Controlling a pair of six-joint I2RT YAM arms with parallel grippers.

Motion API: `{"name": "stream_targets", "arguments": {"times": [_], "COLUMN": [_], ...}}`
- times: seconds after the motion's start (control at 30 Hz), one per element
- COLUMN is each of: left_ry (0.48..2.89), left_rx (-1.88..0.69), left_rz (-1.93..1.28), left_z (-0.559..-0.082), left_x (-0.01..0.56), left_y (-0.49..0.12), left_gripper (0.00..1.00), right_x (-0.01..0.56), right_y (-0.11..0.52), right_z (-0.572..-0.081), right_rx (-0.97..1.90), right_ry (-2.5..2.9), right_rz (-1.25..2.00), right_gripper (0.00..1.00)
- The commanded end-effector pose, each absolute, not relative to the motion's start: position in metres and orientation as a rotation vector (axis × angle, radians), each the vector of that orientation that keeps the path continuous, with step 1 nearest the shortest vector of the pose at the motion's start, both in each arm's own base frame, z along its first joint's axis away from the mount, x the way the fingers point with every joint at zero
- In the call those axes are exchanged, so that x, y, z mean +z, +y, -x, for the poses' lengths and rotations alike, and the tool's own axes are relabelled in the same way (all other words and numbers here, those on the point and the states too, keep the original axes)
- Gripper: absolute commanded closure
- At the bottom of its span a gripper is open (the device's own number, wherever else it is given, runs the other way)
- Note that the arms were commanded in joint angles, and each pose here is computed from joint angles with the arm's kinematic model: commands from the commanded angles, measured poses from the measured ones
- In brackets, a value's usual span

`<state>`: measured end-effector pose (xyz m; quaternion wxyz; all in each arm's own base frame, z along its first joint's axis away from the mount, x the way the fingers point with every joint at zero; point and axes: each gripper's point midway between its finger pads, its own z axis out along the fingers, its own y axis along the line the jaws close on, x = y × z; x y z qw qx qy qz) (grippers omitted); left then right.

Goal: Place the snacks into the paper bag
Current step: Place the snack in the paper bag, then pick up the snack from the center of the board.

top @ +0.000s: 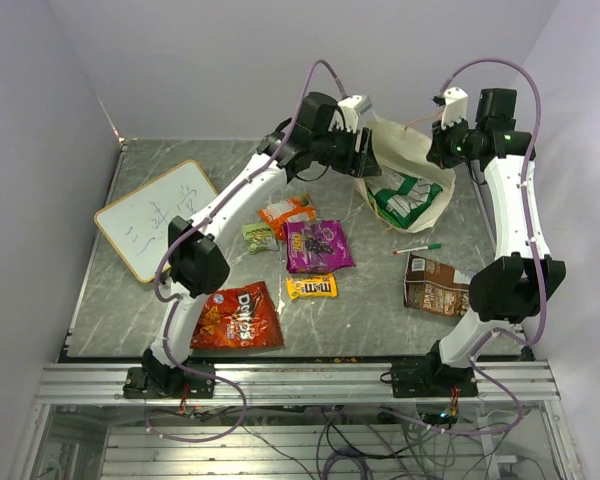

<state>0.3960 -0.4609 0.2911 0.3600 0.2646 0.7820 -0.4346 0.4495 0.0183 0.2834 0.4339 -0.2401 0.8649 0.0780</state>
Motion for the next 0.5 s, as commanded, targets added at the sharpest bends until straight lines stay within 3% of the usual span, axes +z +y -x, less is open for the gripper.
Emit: {"name": "stream_targets", "arguments": {"times": [0.0,0.23,0.47], "left_ry": [1.773,1.716,1.756], "left_rx": [-1.111,-0.897,-0.614], "left_rz": [-0.877,-1.014,-1.188], "left_z": [-0.367,-0.351,-0.337], "left_x": [0.360,0.365,0.331], "left_y": [-0.446,-0.406,-0.354], "left_gripper": [0.28,0.24,0.24], "right_x": [0.287,0.292,0.297], "right_y": [0.012,0.008,0.009], "right_z": [-0.459,-0.462,-0.459], "right_rx": [0.167,0.160,0.177], "right_ry": [2.165,2.150,2.133], "right_rz": [0.539,0.497,0.471], "right_gripper": [1.00,1.00,1.00]}}
